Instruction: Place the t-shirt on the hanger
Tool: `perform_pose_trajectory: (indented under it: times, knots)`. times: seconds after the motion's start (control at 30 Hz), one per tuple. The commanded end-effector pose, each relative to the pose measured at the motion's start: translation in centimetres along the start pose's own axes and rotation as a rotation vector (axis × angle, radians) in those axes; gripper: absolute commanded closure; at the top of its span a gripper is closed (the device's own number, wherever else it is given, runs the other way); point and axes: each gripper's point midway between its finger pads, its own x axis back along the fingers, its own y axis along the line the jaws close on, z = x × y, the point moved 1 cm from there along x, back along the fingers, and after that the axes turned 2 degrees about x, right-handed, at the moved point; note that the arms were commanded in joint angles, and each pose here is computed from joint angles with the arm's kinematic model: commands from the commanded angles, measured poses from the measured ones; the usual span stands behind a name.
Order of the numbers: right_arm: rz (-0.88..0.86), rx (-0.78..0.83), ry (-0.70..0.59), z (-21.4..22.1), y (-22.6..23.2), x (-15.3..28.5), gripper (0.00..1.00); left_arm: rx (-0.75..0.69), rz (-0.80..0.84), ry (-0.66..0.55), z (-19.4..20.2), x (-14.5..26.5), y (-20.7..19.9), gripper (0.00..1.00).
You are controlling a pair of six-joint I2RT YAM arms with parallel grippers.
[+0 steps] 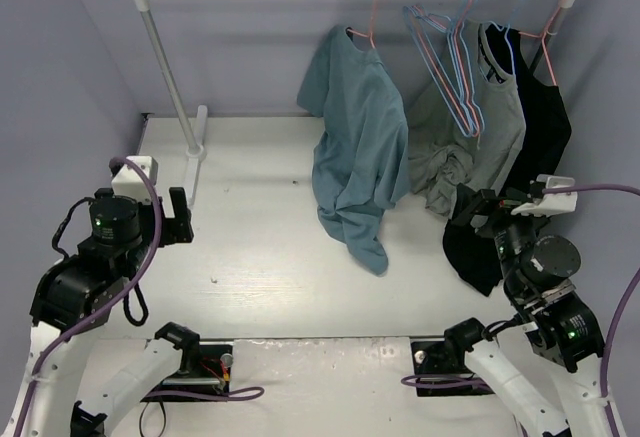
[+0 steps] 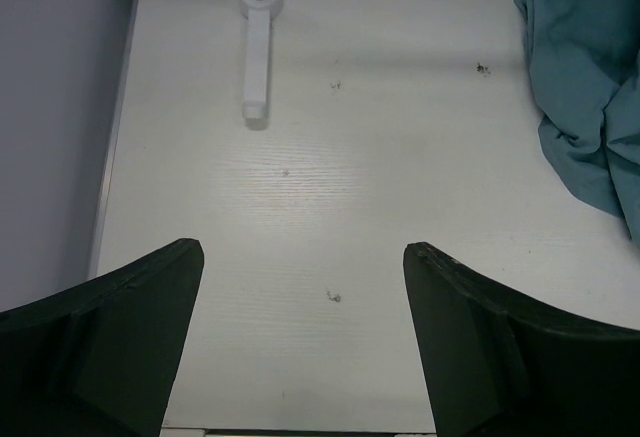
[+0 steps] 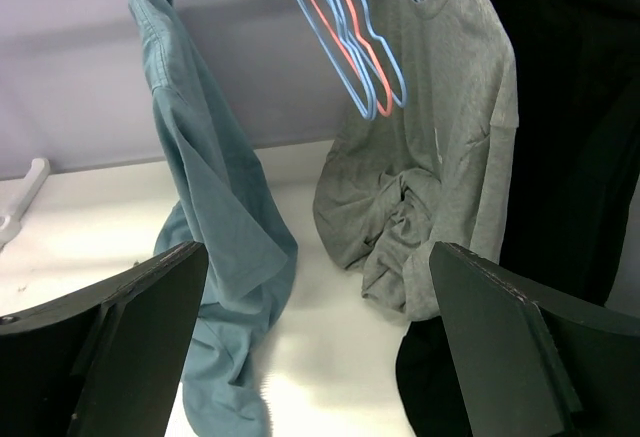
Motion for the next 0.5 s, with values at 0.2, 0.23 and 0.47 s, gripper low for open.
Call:
perform_pose_trajectory:
  times: [0.2,0.23,0.47]
  knots:
    - [-0.024,0.013,-0.083,-1.72,0.12,0.28,0.0,0.01,-0.032,-0.092,-2.16,0.34,0.57,0.17]
    - [-0.02,0.016,-0.08,-1.57,0.1,0.18,0.0,0.009,-0.032,-0.089,-2.11,0.27,0.56,0.17]
    - [-0.029,0.033,-0.11,-2.25,0.27,-0.04,0.0,0.015,-0.02,-0.086,-1.68,-0.48,0.13,0.17]
